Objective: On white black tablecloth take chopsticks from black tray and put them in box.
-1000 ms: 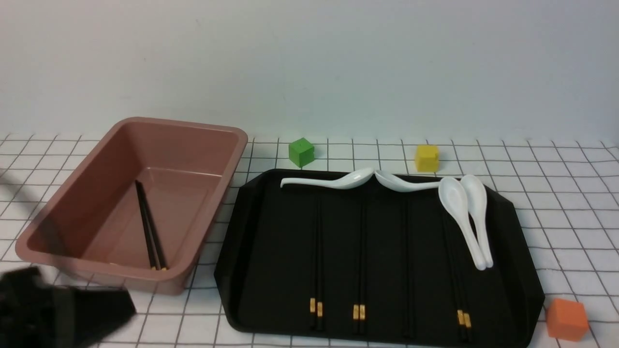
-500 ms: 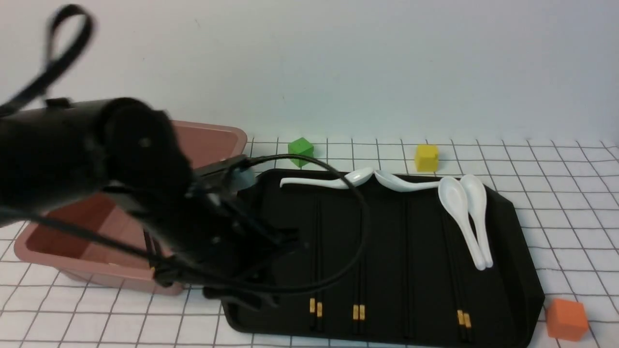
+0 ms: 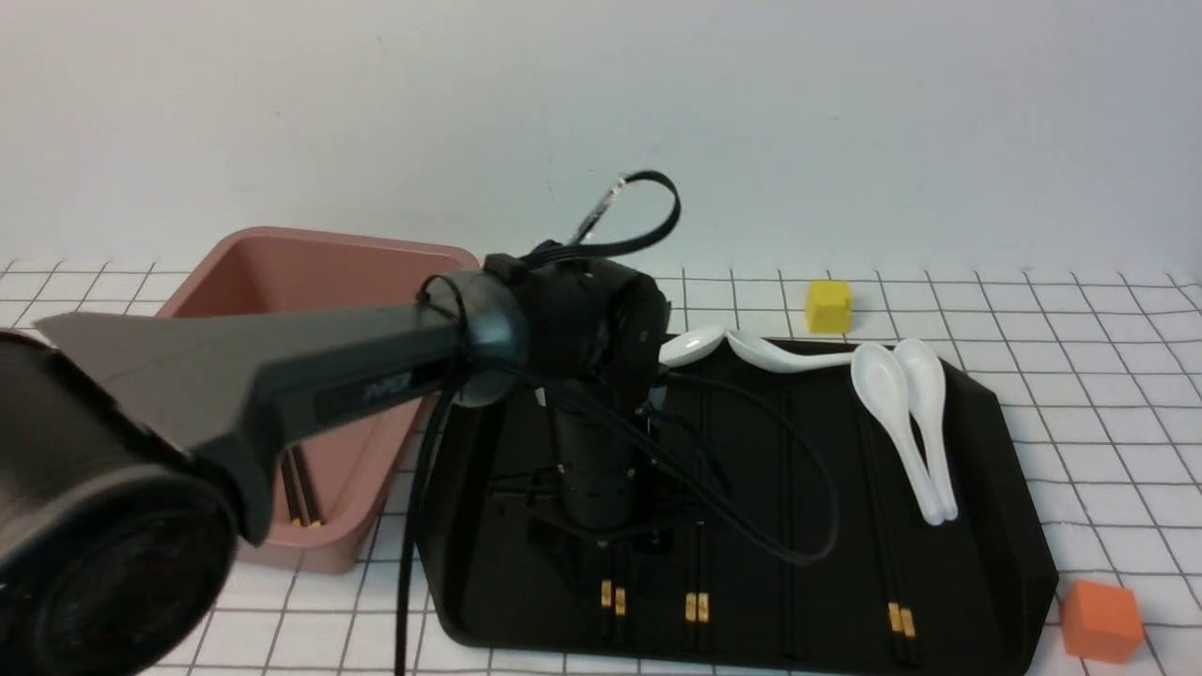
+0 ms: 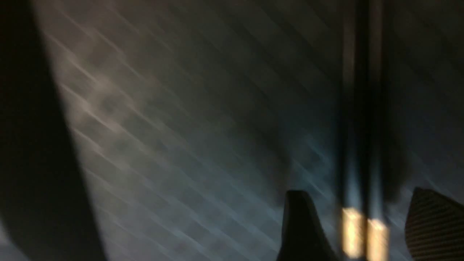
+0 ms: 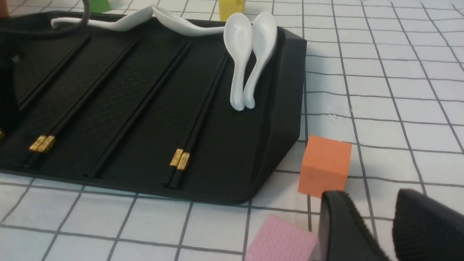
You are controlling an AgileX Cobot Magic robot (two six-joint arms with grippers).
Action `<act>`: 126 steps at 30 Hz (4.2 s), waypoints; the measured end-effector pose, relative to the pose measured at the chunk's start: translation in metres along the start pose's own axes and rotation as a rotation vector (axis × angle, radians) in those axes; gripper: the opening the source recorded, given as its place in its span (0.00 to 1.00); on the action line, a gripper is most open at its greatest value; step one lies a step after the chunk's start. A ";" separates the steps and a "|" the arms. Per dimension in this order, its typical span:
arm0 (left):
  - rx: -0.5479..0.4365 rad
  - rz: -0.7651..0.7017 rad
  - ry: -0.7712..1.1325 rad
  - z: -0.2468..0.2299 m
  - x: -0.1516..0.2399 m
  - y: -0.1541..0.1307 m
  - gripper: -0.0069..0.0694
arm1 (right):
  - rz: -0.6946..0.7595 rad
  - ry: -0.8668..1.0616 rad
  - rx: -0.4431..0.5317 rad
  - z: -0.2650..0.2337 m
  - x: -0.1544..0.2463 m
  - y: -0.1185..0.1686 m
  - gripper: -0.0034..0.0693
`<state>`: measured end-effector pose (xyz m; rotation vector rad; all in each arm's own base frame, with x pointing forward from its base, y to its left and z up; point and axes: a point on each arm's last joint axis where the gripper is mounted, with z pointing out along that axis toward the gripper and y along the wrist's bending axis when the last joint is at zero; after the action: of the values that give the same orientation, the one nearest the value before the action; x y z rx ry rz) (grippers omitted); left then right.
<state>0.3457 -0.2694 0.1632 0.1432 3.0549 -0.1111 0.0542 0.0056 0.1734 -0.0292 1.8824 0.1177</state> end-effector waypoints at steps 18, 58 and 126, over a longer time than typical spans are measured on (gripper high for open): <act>-0.039 0.011 -0.050 -0.037 0.006 -0.003 0.25 | 0.000 0.000 0.000 0.000 0.000 0.000 0.38; 0.221 -0.339 -0.718 -0.142 0.179 0.212 0.07 | 0.000 0.000 0.000 0.000 0.000 0.000 0.38; 0.101 -0.132 -1.186 -0.051 0.314 0.232 0.10 | 0.000 0.000 0.000 0.000 0.000 0.000 0.38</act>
<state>0.0524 -0.0067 0.1711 -0.0971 1.8712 -0.2473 0.0542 0.0056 0.1734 -0.0292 1.8824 0.1177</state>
